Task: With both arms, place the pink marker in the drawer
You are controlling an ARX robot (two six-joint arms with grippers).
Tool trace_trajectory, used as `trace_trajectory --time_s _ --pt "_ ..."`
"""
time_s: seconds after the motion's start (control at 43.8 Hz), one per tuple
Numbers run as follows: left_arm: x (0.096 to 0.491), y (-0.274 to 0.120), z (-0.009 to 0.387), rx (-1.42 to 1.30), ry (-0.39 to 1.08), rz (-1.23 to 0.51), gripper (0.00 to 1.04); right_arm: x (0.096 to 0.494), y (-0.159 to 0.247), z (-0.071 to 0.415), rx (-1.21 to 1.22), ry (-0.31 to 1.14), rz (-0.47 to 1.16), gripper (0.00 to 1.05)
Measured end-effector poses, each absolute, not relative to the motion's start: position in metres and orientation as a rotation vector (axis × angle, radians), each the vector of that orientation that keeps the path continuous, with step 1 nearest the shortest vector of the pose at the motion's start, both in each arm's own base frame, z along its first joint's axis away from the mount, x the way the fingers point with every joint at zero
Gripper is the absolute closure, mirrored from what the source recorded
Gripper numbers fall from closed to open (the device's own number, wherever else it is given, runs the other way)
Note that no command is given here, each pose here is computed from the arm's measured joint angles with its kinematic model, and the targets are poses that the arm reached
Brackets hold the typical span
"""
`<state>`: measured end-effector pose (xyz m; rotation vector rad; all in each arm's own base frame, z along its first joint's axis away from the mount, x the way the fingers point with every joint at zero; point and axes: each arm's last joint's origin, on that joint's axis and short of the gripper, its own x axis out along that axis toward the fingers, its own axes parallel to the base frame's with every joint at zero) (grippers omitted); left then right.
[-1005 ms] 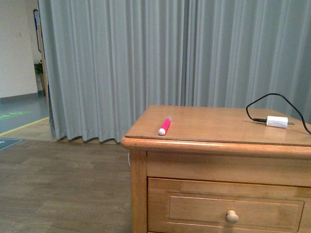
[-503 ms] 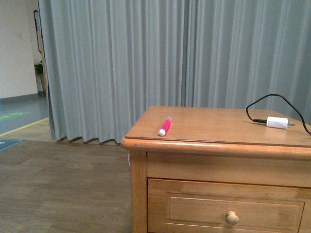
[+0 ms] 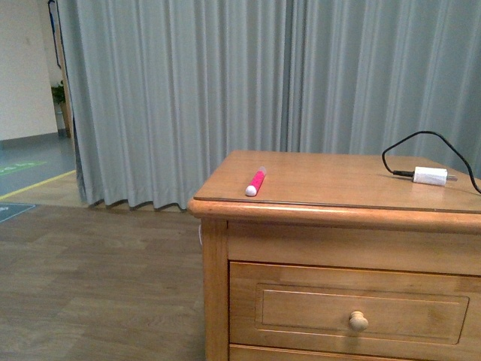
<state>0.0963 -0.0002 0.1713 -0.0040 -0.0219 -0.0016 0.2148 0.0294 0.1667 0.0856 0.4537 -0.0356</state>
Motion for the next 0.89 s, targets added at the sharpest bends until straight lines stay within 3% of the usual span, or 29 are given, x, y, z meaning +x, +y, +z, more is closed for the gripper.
trace_trajectory --time_s 0.228,0.411,0.891 --pt "0.096 0.000 0.171 -0.004 -0.022 -0.002 0.06 0.291 0.065 0.137 0.068 0.555 0.006 0.08" --pt "0.096 0.000 0.171 -0.004 -0.022 -0.002 0.06 0.340 0.081 0.120 0.061 0.540 -0.016 0.08" --pt "0.096 0.000 0.171 -0.004 -0.022 -0.002 0.06 0.383 0.094 0.088 0.030 0.473 0.041 0.08"
